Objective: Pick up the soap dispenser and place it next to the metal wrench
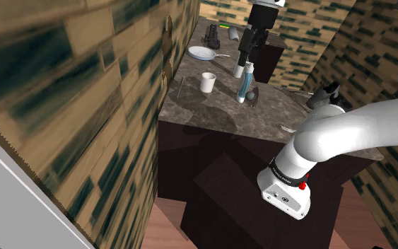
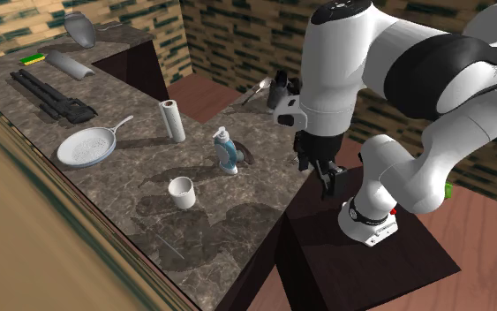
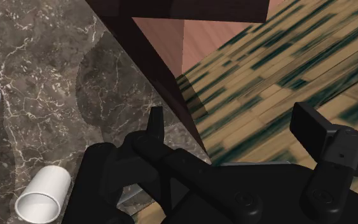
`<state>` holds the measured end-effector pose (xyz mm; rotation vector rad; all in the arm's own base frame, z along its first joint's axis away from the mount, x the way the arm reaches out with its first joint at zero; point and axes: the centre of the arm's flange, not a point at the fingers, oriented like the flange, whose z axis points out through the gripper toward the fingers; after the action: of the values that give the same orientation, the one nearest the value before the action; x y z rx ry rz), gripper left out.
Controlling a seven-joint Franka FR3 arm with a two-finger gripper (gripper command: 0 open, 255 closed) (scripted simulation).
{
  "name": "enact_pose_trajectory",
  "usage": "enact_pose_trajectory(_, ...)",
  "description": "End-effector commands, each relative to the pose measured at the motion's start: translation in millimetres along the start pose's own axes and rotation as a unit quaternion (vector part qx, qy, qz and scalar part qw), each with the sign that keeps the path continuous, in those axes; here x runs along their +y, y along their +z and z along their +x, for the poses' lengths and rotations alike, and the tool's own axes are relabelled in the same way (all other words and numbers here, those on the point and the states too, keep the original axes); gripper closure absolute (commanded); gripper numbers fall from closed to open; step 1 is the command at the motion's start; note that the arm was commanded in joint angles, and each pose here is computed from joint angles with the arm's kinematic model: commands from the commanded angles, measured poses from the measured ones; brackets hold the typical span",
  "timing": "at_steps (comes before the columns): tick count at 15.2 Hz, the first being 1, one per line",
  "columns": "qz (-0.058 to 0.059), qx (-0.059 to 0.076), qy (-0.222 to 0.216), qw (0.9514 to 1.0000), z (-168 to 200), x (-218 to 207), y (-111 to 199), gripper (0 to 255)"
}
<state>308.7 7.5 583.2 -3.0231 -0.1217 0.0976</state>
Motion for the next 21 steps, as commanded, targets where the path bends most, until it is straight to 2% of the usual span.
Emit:
enact_pose_trajectory(1,0.000,0.000,0.000,1.0000,0.0,0.0,0.0,0)
enact_pose_trajectory(21,0.013,0.015,-0.035,0.9992,51.2,258.7,42.1,0)
